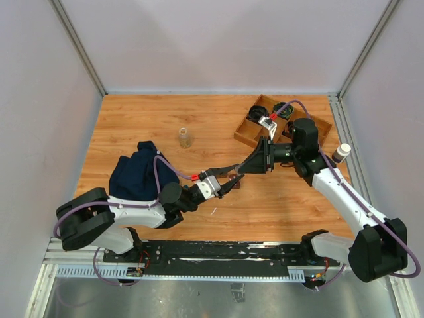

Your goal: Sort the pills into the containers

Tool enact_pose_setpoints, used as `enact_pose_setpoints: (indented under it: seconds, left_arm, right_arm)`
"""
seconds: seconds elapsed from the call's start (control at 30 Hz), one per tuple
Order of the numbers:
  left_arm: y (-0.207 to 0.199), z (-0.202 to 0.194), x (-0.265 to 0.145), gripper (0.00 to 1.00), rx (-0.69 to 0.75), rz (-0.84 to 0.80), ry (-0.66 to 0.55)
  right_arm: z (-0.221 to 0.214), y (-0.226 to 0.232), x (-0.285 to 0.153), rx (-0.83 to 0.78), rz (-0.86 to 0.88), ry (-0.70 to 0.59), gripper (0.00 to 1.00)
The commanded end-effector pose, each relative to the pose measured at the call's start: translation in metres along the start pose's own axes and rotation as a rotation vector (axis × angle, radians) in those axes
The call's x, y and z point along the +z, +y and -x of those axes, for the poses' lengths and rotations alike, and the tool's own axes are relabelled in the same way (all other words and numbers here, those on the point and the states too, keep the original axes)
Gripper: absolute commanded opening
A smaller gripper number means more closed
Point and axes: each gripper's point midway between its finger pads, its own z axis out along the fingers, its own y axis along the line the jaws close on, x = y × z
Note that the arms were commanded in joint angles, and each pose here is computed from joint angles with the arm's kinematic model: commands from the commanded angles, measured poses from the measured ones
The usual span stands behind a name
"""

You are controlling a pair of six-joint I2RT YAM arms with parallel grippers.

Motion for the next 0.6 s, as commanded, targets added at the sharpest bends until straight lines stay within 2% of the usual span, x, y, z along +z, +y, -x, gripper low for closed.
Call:
enact_pose_setpoints:
  seconds: [0.0,0.17,0.43,0.57]
  left_arm:
    - [0.0110,0.0236,0.0031,0.11,0.037,0.022,-0.073]
    - [0.0116,0.0255,0.0014,0.11,0.044,0.021,-0.078]
    - [0.0103,0.0242,0.0002,0.12,0.045,0.011,-0.076]
    - [0.0090,0.0242,0.0003,0.18,0.045,0.003,-0.077]
  right_arm:
    - [-0.0055,0.0114,0.0067,-0.008,0.051,0.038,0.44]
    - [-0.0072,0.0106,0.0077,0.004,0.053,0.044,0.41]
    - [-0.0055,0.0149,0.0082,0.012,0.080,0.037,0.17]
    - [-0.0055,0.0147,0.0087,0.024,0.089,0.036,0.06]
